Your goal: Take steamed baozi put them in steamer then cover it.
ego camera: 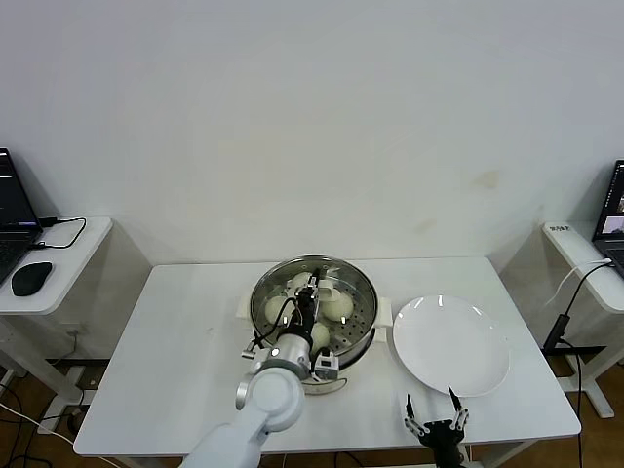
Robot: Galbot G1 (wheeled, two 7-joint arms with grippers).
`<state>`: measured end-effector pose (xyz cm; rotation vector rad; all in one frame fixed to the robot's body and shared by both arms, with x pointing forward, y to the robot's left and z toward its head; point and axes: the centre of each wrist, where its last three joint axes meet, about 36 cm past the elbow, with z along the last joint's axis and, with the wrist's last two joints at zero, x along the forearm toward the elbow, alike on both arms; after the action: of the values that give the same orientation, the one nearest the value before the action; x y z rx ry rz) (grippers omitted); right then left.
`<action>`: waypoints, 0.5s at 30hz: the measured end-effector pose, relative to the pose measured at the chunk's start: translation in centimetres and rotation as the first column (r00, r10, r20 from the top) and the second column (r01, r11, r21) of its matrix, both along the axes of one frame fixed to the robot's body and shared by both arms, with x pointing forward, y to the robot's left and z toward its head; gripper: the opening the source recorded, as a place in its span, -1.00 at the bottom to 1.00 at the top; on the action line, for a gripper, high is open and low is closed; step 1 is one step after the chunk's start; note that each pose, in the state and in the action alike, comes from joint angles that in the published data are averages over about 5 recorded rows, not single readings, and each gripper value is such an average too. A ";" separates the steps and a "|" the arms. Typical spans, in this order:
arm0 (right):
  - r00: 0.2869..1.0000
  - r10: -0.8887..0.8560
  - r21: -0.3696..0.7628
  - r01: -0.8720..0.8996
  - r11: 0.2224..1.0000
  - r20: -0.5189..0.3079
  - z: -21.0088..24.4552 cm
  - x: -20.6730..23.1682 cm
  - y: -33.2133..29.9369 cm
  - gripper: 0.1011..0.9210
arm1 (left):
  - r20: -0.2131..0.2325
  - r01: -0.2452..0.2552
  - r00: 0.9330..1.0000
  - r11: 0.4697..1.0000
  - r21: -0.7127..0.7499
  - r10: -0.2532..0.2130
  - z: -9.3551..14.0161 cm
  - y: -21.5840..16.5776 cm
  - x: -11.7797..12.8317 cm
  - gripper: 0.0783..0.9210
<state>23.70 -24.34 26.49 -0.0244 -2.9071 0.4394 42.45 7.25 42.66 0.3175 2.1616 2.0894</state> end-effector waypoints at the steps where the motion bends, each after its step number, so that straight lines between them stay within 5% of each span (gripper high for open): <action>1: 1.000 0.000 0.000 0.000 1.000 0.000 0.0 0.0 0.0 0.76 | 0.000 0.001 1.000 1.000 -0.004 -0.001 0.0 0.0 -0.1 -0.59; 15: 1.000 0.000 -0.003 0.000 1.000 -0.001 0.0 -0.1 0.0 0.76 | 0.033 0.002 0.999 0.998 -0.070 0.000 0.8 1.8 -2.0 0.38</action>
<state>23.58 -24.35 26.50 -0.0244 -2.9051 0.4432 40.50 9.09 43.51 0.2755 2.2089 1.9988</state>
